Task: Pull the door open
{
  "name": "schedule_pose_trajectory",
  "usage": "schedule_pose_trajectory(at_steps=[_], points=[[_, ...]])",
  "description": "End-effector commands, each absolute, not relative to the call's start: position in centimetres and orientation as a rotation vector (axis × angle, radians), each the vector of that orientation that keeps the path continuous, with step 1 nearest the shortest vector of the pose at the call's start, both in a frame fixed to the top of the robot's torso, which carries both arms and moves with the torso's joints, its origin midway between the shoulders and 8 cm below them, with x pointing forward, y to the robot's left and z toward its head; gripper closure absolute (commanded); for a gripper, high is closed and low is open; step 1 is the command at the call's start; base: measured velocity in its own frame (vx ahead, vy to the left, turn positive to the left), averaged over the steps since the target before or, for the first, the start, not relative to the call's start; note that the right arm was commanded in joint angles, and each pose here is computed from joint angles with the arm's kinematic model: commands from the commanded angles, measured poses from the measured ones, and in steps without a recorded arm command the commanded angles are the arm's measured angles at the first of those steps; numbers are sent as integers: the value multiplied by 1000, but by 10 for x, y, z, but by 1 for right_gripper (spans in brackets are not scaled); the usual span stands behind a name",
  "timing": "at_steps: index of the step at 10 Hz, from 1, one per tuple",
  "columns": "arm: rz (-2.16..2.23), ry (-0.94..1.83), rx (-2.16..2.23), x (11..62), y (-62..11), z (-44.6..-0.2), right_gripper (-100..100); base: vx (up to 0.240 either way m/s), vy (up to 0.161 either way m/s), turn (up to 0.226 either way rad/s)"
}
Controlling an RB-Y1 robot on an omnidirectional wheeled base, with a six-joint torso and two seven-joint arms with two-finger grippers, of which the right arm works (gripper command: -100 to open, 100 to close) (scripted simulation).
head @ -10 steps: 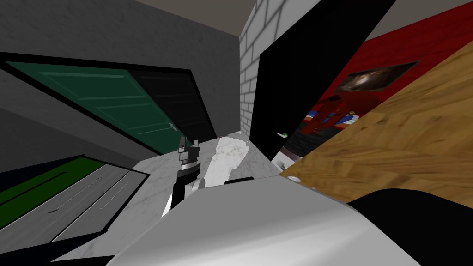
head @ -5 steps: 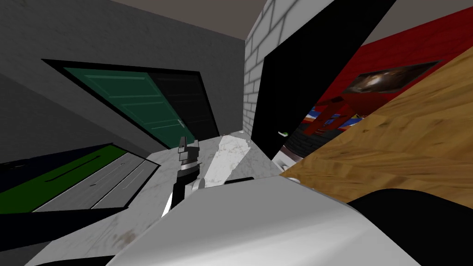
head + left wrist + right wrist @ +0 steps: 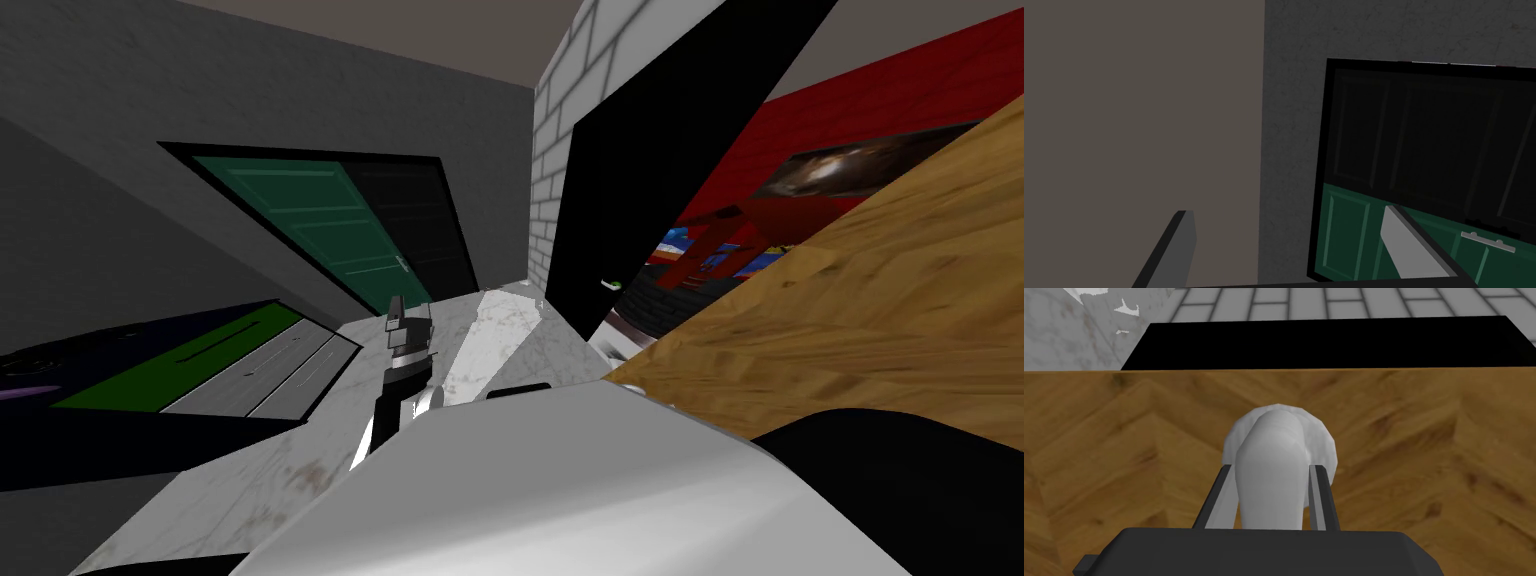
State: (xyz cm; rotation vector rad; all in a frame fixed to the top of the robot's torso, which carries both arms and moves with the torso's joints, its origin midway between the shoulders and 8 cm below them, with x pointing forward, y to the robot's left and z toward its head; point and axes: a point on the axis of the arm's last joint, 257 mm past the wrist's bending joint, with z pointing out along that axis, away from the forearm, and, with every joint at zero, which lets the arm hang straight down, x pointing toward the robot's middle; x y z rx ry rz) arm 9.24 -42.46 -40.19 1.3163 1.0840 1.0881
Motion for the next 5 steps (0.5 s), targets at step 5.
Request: schedule_pose_trajectory(at_steps=[5], points=[[1068,1071,1298,85,-432,-393,100,-181,14,11]])
